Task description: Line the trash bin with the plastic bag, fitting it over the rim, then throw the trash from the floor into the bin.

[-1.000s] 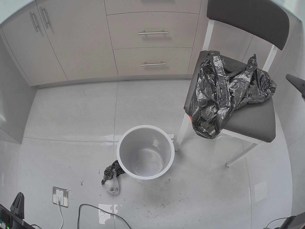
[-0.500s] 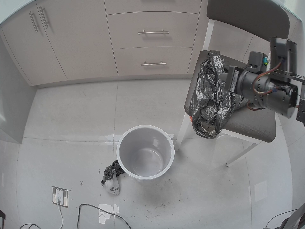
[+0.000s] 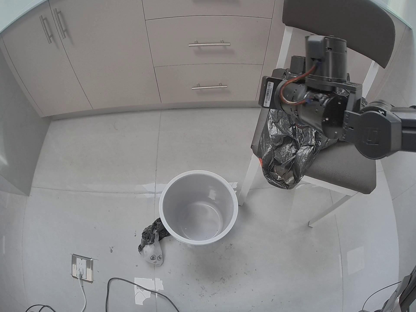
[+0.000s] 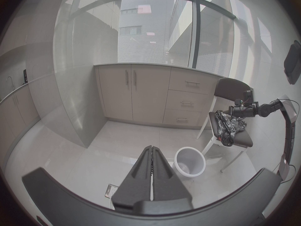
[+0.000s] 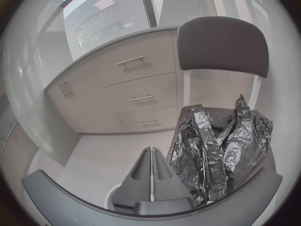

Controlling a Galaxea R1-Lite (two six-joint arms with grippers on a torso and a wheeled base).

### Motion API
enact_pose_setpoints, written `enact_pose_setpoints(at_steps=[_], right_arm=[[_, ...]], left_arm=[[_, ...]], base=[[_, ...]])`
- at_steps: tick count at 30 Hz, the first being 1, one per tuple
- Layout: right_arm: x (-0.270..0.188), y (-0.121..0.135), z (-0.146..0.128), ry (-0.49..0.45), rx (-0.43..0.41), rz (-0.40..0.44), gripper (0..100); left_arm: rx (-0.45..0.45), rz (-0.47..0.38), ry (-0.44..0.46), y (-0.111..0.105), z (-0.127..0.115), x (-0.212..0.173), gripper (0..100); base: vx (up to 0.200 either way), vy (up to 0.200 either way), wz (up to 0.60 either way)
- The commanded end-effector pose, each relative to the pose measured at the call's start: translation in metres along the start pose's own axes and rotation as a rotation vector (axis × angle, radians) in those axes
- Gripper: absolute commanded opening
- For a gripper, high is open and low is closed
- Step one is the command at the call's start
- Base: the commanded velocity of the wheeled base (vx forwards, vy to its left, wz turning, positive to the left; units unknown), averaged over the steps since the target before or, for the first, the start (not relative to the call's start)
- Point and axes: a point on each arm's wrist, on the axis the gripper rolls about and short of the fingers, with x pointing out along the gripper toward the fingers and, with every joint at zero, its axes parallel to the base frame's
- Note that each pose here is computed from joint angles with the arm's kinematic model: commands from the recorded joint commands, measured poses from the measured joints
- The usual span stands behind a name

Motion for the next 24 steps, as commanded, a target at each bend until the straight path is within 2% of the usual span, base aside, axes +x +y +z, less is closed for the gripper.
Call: enact_pose_setpoints(at_steps=[1,8,11,24], right_arm=[[0.033,0.004,-0.014,-0.005,-0.029,-0.098,0],[0.043,-0.016,0.000,-0.050,-0.054,-0.208,0],[0.051,-0.029,-0.002,-0.044,-0.070,-0.255,0],[0.072,-0.054,-0.014,-0.012,-0.108,-0.322,0]], left_arm=[[0.001,0.003,0.035,0.001,-0.008,0.004,0],[-0.002,0.002,0.042,0.001,-0.009,0.005,0],[-0.002,0.000,0.050,0.001,-0.010,0.006,0],[-0.002,-0.004,0.053,0.001,-0.012,0.008,0]], base=[[0.000,0.000,0.00],[0.000,0.000,0.00],[0.000,0.000,0.00],[0.000,0.000,0.00]])
